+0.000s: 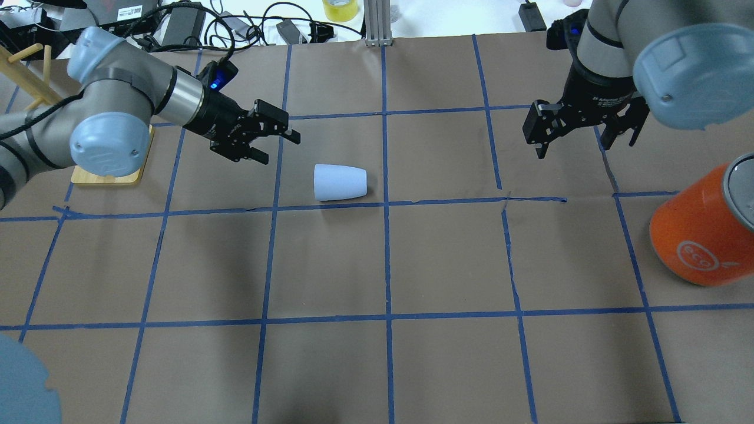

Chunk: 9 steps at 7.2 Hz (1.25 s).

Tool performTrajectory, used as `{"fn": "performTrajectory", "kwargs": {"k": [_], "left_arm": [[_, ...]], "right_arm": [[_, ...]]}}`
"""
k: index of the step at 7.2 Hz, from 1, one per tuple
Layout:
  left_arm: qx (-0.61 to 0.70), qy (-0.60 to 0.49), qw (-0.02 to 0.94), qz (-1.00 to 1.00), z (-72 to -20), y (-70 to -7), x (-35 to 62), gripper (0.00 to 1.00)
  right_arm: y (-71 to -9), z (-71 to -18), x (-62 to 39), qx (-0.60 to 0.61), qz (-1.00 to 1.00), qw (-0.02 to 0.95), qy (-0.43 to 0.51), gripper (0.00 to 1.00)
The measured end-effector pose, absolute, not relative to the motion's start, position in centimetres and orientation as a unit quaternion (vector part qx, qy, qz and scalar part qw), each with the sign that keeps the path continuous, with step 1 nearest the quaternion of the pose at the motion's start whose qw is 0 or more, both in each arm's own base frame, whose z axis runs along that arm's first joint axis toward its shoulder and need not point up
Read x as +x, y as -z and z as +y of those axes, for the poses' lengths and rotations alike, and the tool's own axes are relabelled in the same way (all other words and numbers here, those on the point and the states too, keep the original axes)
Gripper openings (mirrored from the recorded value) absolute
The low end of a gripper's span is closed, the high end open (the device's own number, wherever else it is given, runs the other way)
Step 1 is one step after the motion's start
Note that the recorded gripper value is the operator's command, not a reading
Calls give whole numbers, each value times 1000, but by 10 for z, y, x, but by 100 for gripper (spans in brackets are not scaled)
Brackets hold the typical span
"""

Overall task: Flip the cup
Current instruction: 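Reach the left gripper to the lying cup's base while the right arm withdraws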

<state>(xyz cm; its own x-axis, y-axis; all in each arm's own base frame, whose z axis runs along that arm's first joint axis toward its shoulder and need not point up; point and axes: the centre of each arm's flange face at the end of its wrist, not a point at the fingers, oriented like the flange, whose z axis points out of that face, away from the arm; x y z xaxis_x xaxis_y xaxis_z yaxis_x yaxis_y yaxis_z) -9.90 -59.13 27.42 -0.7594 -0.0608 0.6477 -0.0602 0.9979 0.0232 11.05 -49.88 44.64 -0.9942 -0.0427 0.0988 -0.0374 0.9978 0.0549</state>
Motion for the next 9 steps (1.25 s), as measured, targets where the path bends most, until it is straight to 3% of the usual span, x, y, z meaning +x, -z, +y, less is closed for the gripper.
{"fn": "performTrajectory", "kwargs": {"k": [4, 7, 9], "left_arm": [[29, -4, 398, -917, -613, -198, -112, 100], [16, 15, 423, -906, -606, -180, -144, 98], [23, 26, 439, -898, -597, -173, -150, 60]], "right_arm": [[-454, -497, 122, 6, -999, 20, 24, 100], [-455, -499, 120, 4, -1000, 18, 24, 100], [-458, -499, 118, 2, -1000, 23, 16, 100]]}}
